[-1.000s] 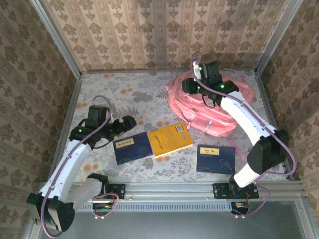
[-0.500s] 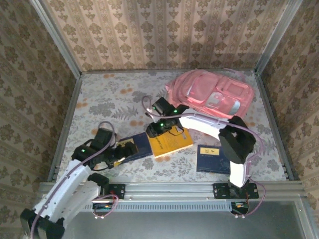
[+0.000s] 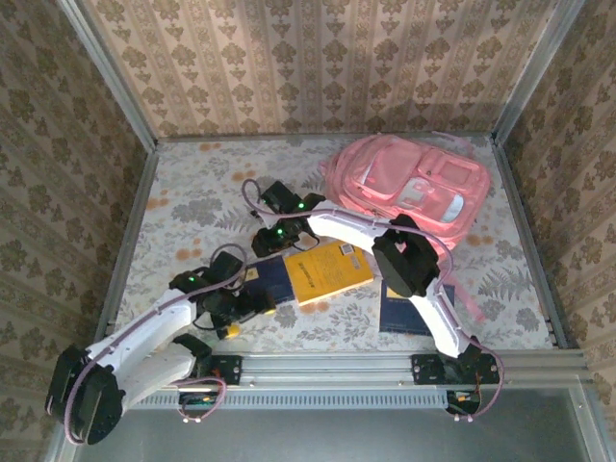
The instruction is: Pack the student bag
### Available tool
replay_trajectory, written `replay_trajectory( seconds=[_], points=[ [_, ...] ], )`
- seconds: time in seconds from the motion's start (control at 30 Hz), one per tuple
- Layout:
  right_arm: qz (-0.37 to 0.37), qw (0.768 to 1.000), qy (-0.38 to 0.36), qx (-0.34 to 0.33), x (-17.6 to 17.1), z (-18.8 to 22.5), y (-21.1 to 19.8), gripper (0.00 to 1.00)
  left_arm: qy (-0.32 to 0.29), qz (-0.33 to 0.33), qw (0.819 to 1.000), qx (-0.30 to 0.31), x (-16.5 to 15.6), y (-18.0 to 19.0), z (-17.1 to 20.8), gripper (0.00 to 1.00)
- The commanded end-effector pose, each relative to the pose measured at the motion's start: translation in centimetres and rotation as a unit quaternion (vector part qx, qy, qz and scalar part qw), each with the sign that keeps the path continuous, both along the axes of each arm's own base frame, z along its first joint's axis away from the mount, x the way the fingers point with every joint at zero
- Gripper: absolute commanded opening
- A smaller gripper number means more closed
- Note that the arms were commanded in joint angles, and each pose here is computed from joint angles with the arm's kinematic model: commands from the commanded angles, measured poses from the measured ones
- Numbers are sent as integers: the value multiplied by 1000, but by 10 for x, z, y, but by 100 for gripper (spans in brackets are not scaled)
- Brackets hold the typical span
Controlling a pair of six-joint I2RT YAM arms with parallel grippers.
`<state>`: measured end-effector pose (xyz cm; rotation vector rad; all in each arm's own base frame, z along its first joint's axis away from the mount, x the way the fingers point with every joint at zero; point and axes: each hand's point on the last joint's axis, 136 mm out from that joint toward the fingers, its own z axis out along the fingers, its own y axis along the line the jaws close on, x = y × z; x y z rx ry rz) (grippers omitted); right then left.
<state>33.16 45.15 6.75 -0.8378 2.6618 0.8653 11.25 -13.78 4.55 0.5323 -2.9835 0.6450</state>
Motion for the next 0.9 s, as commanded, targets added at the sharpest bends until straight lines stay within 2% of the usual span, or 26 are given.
replay_trajectory(
  seconds=[0.0,0.37,0.67,0.87],
  points=[
    [12,999,35,-26,-12,-17,1,44,-12,31,999,-5,7,9,-4,100],
    [21,997,53,-55,-20,-41,-8,45,-23,93,995,-5,30,25,-22,100],
    [34,995,79,-50,-59,-43,-38,46,-57,120,991,22,86,39,-7,100],
    [58,992,108,-20,-86,-31,-37,45,-63,129,989,30,121,43,-3,100]
  ],
)
